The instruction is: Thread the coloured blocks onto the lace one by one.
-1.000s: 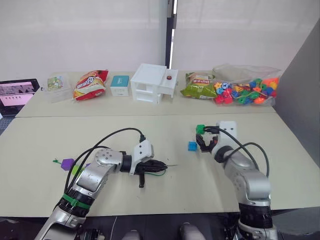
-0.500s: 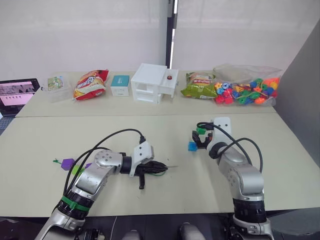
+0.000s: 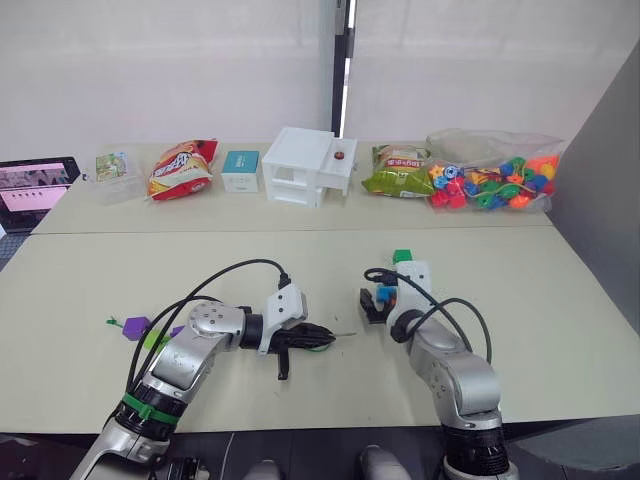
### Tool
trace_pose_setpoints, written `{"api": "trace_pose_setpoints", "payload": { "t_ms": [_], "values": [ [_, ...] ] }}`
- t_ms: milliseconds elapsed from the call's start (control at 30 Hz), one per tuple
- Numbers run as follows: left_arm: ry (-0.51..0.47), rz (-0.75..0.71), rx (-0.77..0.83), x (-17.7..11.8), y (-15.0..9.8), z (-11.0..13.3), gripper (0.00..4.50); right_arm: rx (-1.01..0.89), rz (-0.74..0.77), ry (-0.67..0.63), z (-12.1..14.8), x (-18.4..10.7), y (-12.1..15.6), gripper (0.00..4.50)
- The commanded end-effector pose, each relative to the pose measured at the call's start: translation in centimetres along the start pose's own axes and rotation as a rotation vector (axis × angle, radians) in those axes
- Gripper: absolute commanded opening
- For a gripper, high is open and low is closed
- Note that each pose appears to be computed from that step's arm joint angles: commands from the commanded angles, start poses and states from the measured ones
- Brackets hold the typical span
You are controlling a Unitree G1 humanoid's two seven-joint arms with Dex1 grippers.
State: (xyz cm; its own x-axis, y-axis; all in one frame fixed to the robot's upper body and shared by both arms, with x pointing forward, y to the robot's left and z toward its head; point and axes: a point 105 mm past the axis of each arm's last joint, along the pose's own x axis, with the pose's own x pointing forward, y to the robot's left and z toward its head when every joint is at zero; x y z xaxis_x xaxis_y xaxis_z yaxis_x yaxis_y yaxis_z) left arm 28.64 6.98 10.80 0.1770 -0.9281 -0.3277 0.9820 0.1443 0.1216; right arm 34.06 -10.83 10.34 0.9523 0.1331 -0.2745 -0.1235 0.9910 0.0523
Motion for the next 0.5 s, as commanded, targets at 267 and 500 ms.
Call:
{"api": "trace_pose_setpoints", "payload": {
  "t_ms": [267, 500],
  "values": [
    [-0.017, 0.004, 0.024, -0.3, 0.0, 0.5, 0.00, 0.015, -0.009, -0.092, 1.6, -0.4, -0.2, 1.20],
    [-0.012, -0.003, 0.019, -0.4, -0.1, 0.2, 0.00, 0.051, 0.009, -0.127, 2.1, -2.3, -0.5, 1.17]
  ]
}}
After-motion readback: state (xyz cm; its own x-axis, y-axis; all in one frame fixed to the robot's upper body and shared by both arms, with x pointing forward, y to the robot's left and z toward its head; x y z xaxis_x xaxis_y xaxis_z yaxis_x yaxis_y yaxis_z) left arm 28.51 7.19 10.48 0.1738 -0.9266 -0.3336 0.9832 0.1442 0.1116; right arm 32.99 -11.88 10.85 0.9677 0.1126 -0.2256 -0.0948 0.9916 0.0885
